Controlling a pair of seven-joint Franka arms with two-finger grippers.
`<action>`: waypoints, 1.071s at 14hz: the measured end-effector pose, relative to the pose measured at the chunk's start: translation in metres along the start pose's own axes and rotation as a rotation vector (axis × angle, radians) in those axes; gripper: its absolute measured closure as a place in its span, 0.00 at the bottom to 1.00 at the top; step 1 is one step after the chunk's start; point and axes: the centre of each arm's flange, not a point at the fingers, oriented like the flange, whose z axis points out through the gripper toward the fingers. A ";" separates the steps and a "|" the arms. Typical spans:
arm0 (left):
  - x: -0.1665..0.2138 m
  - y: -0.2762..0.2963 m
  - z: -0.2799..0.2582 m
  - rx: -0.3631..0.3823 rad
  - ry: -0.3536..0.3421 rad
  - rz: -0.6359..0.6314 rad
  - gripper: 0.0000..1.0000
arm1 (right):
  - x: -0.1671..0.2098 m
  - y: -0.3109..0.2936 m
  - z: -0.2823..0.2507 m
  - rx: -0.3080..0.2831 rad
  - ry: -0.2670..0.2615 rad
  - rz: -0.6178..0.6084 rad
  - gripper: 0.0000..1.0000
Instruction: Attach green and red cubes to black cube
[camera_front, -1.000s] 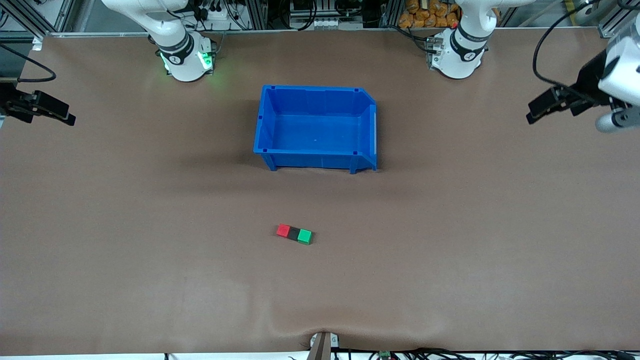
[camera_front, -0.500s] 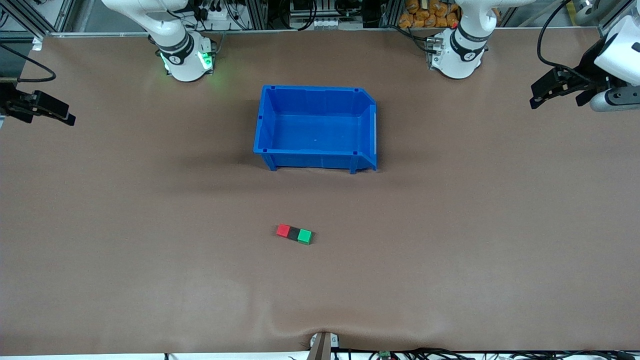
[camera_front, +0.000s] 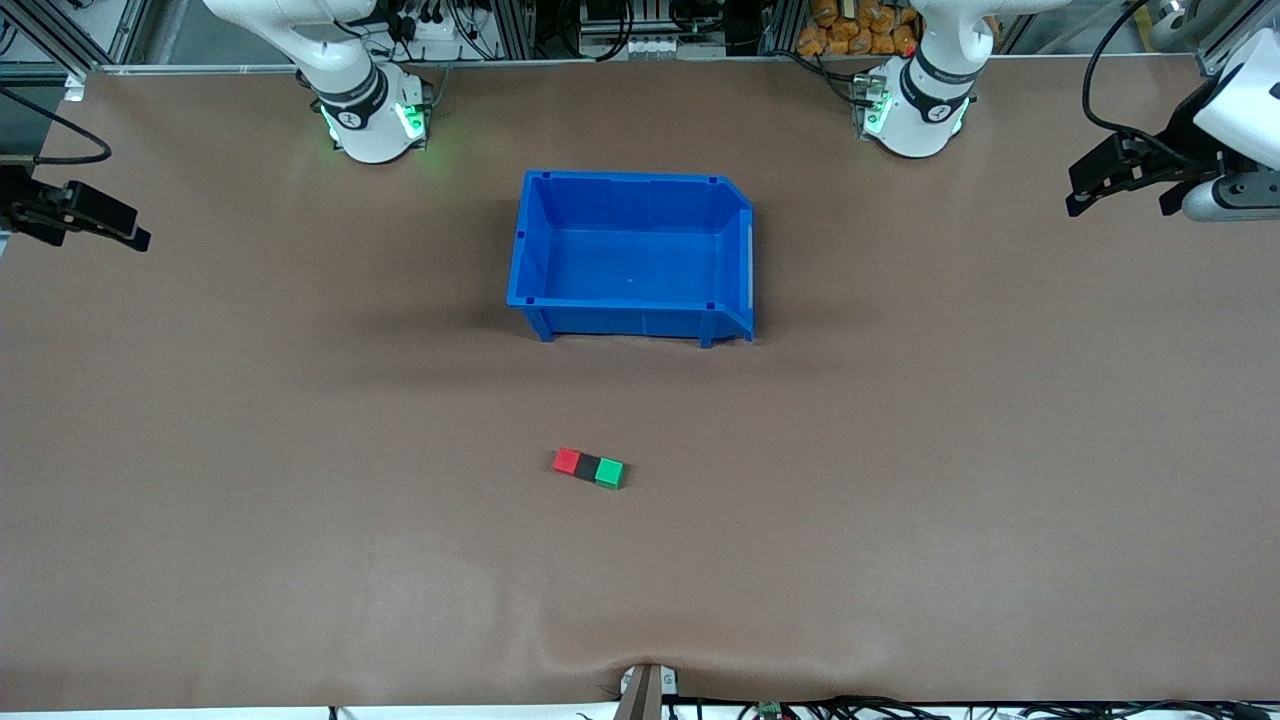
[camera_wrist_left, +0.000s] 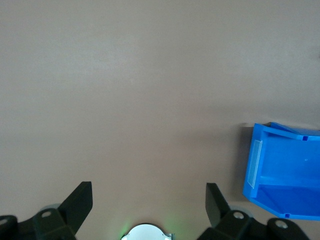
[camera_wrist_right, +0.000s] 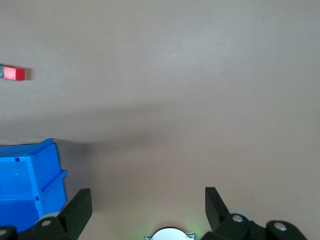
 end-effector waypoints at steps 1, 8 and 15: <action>0.001 -0.003 -0.002 -0.001 0.006 -0.006 0.00 | 0.000 0.000 0.000 0.000 0.000 0.000 0.00; 0.004 -0.013 -0.007 -0.002 0.014 -0.022 0.00 | 0.000 0.000 0.000 0.000 0.001 0.000 0.00; 0.004 -0.014 -0.007 -0.002 0.009 -0.022 0.00 | 0.000 0.001 0.000 0.000 0.001 0.001 0.00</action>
